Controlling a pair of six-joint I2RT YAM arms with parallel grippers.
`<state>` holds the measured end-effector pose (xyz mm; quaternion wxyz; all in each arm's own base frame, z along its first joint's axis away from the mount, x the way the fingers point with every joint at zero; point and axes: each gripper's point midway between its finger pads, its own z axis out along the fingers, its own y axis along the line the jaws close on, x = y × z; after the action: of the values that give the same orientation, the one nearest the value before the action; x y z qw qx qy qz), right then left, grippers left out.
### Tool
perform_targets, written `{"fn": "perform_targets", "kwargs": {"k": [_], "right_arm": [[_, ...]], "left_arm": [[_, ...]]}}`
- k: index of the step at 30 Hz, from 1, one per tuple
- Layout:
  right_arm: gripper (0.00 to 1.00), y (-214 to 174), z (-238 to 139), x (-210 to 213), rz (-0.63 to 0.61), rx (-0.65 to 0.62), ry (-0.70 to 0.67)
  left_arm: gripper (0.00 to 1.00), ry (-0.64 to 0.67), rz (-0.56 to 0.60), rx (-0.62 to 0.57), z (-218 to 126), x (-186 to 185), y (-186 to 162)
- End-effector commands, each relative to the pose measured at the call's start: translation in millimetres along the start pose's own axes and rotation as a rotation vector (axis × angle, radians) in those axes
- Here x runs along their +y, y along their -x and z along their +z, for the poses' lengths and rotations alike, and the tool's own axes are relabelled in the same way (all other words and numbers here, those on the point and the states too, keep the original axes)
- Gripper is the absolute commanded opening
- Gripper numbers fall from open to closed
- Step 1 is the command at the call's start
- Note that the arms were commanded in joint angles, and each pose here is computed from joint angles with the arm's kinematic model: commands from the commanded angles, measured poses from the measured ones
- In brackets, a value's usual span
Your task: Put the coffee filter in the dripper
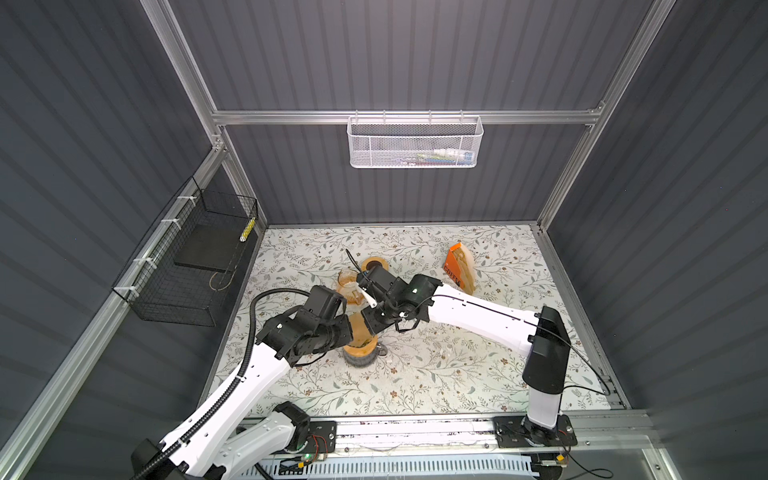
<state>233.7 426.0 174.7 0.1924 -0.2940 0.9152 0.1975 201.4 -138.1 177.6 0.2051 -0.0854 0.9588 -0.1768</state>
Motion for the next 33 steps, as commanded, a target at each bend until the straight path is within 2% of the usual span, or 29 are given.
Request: {"fn": "perform_targets", "kwargs": {"k": [1, 33], "right_arm": [[0.07, -5.8, 7.0, -5.6, 0.007, 0.032, -0.034], [0.07, -9.1, 13.1, -8.0, -0.022, 0.049, -0.071]], "left_arm": [[0.20, 0.044, -0.001, 0.027, 3.1, 11.7, -9.4], [0.20, 0.039, 0.004, 0.025, 4.8, 8.9, -6.8]]}}
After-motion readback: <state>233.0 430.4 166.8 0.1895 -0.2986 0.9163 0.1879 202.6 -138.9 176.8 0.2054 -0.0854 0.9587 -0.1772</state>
